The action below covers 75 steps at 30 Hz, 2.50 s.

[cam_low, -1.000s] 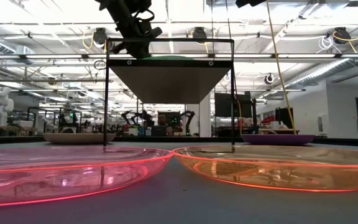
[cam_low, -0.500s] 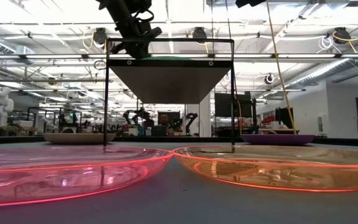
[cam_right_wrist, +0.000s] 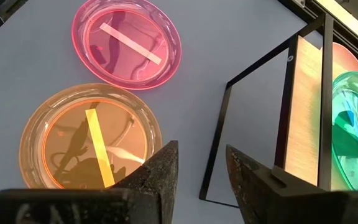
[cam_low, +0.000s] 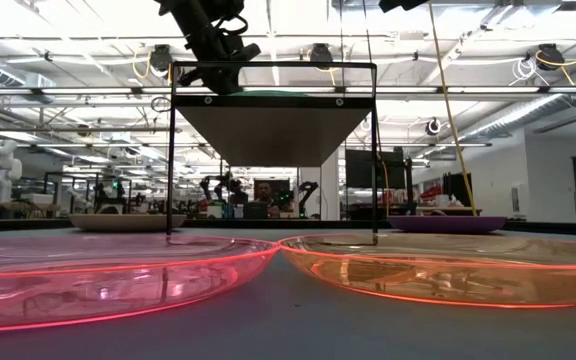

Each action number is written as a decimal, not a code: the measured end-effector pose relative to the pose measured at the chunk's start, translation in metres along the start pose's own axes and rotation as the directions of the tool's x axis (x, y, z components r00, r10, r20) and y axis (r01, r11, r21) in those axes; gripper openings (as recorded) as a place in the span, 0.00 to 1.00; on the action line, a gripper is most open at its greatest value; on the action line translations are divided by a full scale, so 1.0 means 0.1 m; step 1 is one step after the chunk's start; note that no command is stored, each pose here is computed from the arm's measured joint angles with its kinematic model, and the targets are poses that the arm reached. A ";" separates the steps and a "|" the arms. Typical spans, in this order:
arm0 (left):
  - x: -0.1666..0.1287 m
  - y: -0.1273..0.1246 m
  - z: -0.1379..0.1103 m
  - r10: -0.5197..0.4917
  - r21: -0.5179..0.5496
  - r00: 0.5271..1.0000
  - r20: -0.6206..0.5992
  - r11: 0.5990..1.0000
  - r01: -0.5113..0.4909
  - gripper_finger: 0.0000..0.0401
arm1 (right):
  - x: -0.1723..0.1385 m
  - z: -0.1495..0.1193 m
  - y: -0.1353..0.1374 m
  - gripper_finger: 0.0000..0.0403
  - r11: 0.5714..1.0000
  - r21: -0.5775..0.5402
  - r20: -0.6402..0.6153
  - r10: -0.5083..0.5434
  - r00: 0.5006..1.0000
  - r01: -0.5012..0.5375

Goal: Place and stack plates onto a shelf
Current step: Stack the brown plate on top of the gray plate on the shelf, then stack the orange plate on top of the blue plate on the shelf

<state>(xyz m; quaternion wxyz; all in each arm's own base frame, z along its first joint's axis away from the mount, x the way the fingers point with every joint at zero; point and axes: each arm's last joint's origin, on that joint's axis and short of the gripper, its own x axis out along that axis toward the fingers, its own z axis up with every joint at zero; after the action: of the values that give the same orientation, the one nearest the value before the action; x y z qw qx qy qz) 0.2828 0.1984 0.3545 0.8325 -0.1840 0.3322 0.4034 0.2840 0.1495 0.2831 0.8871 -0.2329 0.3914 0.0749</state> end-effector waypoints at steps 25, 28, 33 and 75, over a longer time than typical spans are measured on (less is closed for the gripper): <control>0.00 -0.02 0.00 0.004 0.052 1.000 0.003 0.999 -0.004 0.20 | 0.00 0.00 0.00 0.29 1.000 0.000 0.000 0.000 1.000 0.000; -0.02 -0.07 -0.02 -0.007 0.125 1.000 -0.001 0.992 0.007 0.20 | 0.00 0.00 0.00 0.29 1.000 0.006 0.000 0.000 1.000 0.000; -0.05 -0.22 -0.08 -0.050 0.272 0.998 -0.028 0.961 0.056 0.20 | 0.00 -0.02 0.00 0.29 1.000 0.018 -0.017 0.002 1.000 -0.002; -0.90 -0.24 -1.80 -0.442 0.447 0.887 0.132 0.826 0.345 0.20 | -0.07 -0.05 0.62 0.29 0.952 0.270 -0.046 0.158 0.986 -0.140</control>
<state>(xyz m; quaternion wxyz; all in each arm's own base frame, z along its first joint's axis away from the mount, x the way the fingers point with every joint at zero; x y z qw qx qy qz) 0.1880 0.0309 0.2900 0.9502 -0.0217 0.2658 0.1614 0.2562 0.2019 0.2636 0.8884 -0.0838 0.4441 0.0805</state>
